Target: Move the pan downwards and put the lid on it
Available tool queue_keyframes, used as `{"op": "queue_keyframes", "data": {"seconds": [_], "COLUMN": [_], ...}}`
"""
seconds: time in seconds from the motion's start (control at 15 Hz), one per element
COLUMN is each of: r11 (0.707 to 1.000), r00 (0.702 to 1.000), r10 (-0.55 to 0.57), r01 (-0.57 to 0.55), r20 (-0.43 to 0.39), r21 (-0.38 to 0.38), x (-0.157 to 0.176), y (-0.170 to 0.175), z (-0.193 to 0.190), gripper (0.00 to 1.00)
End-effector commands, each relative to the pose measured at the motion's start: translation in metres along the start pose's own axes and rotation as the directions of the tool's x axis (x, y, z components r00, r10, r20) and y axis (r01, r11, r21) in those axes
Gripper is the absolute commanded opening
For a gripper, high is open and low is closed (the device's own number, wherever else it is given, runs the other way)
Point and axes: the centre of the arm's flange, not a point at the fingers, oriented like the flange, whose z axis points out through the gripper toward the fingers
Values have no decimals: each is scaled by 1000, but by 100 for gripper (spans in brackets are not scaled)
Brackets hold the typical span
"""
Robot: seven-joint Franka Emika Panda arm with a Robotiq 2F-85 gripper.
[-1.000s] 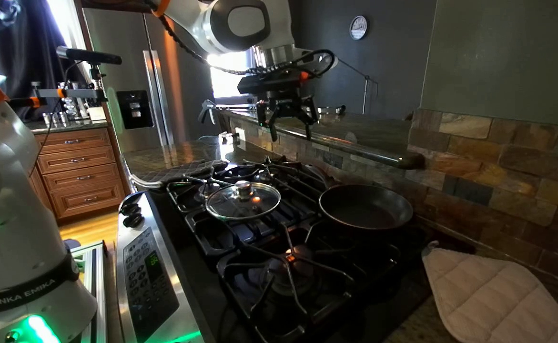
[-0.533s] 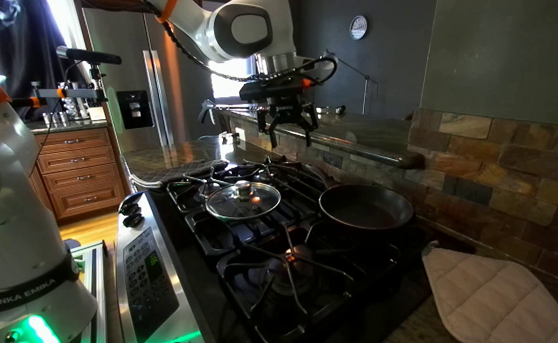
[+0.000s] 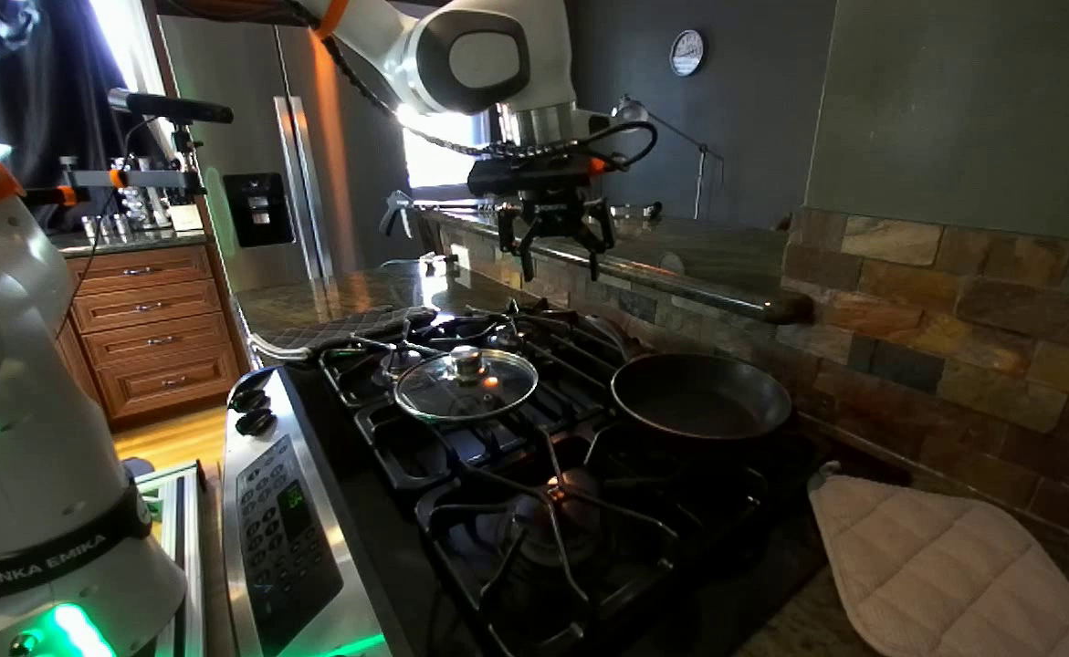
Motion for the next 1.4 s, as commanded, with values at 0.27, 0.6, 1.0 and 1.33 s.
{"op": "queue_keyframes", "data": {"seconds": [0.27, 0.6, 1.0, 1.33], "r11": [978, 969, 964, 961], "r00": [980, 971, 965, 961], "r10": [-195, -238, -262, -274], "r01": [198, 239, 261, 272], "r20": [-49, -20, 7, 37], "r21": [69, 70, 54, 50], "x": [11, 15, 17, 19], "y": [38, 53, 75, 82], "z": [24, 47, 68, 85], "gripper": [100, 100, 100, 100]}}
